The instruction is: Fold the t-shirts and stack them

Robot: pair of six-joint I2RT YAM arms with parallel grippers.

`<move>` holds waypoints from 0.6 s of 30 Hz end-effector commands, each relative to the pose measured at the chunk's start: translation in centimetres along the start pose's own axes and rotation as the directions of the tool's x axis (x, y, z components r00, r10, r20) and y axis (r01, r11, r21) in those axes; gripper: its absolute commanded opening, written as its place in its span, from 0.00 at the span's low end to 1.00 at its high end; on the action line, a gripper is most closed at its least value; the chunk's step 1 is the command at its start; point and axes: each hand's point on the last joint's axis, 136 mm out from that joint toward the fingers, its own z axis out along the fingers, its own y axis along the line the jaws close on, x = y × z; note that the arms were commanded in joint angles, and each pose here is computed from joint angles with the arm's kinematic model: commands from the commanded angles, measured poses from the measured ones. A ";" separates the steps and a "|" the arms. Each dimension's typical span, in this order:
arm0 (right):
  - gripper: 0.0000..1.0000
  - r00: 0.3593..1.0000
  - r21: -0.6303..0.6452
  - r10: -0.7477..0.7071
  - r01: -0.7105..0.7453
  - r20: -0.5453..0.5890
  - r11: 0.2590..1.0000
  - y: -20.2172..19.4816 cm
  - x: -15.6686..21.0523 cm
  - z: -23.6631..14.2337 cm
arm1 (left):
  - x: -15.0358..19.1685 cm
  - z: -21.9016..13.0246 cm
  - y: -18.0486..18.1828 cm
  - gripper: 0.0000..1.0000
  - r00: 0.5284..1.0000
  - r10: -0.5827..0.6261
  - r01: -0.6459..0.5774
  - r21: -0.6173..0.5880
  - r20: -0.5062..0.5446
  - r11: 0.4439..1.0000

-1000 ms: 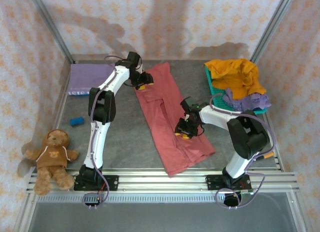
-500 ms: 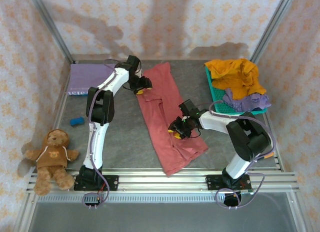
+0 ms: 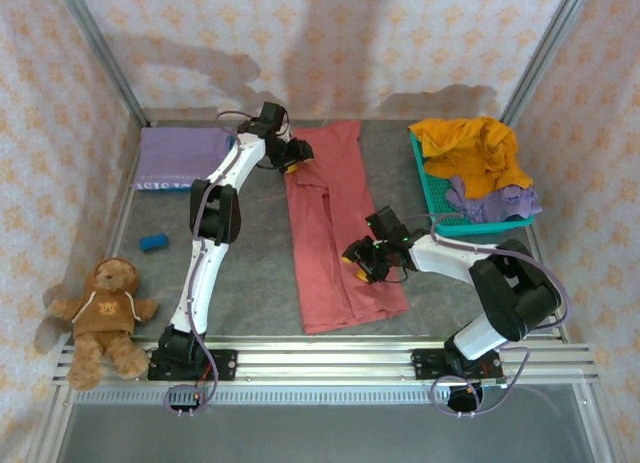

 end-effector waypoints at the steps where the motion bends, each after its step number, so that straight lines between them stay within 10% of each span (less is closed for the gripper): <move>1: 0.52 0.999 0.009 0.014 -0.014 -0.035 1.000 0.0 0.7 0.9 | -1.2 1.4 2.2 0.59 0.998 -0.063 0.064 -0.015 0.024 0.998; 18: 0.60 0.996 -0.036 0.070 -0.068 0.050 0.997 1.0 1.5 -0.7 | -3.4 -7.8 -4.7 0.64 0.990 0.013 -0.029 0.116 0.139 0.993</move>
